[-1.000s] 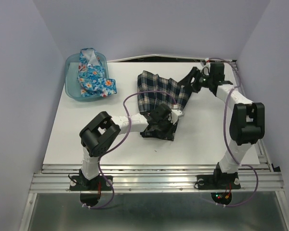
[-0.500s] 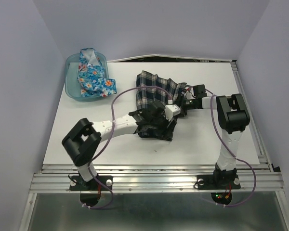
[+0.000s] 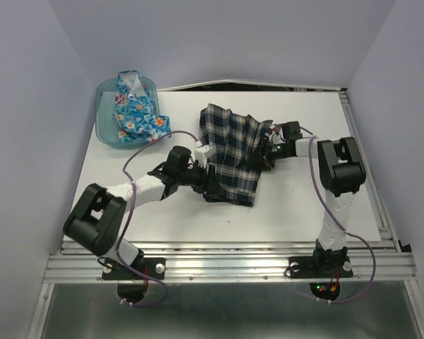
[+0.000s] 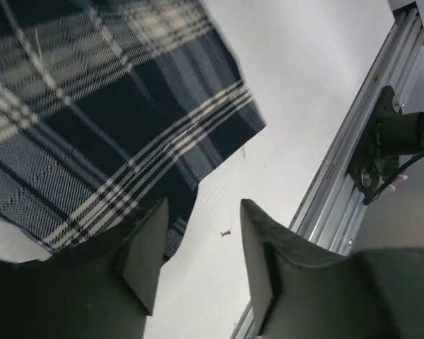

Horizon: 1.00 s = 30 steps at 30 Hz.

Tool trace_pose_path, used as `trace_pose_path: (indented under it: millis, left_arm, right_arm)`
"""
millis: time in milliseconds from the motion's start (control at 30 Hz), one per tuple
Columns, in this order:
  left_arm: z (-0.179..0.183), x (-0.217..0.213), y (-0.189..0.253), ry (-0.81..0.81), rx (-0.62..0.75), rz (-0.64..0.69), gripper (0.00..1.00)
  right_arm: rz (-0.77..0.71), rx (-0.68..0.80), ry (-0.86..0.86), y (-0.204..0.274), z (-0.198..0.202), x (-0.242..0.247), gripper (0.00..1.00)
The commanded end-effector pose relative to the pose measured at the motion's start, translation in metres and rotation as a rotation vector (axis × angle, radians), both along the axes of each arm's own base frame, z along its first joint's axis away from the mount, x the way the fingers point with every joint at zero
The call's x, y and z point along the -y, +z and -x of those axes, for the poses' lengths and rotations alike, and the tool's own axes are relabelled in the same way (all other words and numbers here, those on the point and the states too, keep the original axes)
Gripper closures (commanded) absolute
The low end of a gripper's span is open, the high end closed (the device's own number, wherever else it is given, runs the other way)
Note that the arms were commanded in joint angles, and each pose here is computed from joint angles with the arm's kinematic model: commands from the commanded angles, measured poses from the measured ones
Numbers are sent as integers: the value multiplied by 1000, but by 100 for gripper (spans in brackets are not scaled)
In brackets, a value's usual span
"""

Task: Fold and stack the skirts
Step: Fold the skirt

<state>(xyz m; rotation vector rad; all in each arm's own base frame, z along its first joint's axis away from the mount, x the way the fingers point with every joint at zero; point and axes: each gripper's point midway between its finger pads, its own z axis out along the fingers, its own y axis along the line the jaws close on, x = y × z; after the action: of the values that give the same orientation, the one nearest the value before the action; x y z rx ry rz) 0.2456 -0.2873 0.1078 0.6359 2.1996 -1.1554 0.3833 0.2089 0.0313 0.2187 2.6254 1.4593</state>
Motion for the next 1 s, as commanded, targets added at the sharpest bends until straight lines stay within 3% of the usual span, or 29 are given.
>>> trace_pose_path:
  millis: [0, 200, 367, 500, 600, 833, 967]
  left_arm:
    - [7, 2, -34, 12, -218, 67, 47]
    - [4, -2, -94, 67, -407, -5, 57]
    - [-10, -6, -113, 114, -398, -84, 59]
    - [-10, -10, -113, 121, -376, -97, 59]
    - [-12, -9, -105, 120, -353, -88, 59]
    - [-15, -1, -60, 64, -236, -7, 55]
    - [-27, 5, 8, 31, -39, 87, 49]
  right_arm:
    - [250, 23, -41, -43, -6, 31, 50]
    - [215, 131, -26, 10, -25, 25, 46]
    - [107, 254, -20, 90, -23, 14, 43]
    - [20, 245, 42, 110, -1, -8, 43]
    - [-9, 224, 115, 94, 22, -28, 43]
    - [28, 84, 171, 8, 51, -31, 46]
    - [99, 59, 205, -33, 62, -21, 47]
